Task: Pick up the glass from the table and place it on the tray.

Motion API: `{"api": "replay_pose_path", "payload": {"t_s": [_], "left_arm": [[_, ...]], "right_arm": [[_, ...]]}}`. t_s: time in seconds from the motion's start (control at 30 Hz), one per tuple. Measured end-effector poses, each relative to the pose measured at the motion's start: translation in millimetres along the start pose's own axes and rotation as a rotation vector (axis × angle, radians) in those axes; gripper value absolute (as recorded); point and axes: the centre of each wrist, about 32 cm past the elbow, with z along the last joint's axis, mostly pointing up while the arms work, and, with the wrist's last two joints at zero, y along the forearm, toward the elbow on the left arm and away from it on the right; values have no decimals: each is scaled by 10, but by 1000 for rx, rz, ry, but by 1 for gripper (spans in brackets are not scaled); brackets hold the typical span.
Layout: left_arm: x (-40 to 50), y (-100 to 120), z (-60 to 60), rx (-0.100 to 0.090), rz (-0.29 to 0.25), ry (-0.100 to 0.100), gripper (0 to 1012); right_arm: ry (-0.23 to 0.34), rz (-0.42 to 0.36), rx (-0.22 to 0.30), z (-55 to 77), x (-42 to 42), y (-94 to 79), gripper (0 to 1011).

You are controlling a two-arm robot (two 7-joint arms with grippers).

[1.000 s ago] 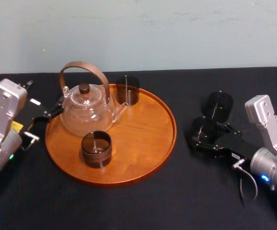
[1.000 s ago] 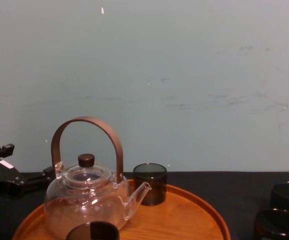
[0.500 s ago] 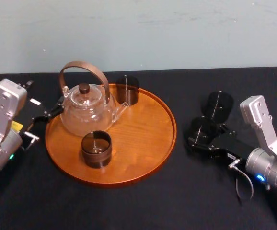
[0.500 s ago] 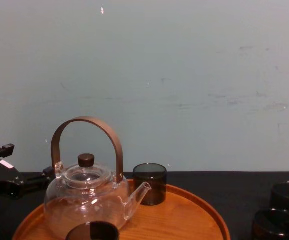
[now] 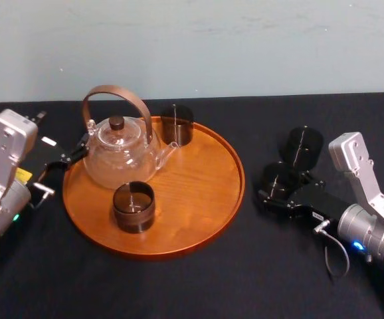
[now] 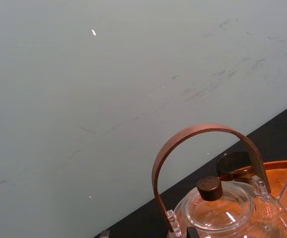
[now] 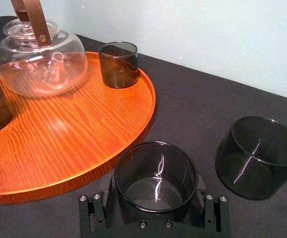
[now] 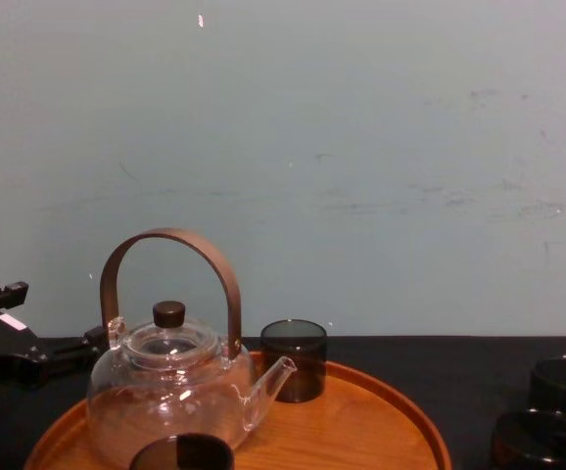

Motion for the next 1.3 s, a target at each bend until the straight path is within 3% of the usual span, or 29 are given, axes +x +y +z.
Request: {"api": "replay_pose_path", "payload": {"t_s": [0.6,0.8,1.3], "left_arm": [[0,0,0,0,0,0,1001],[0,0,0,0,0,0,1001],[0,0,0,0,0,0,1002]], "right_arm": [[0,-2,-1,-2,3,-4,999],[0,-3,-1,-2,4,-6,902],[1,-3,-1,-1,3,-6,903]]}}
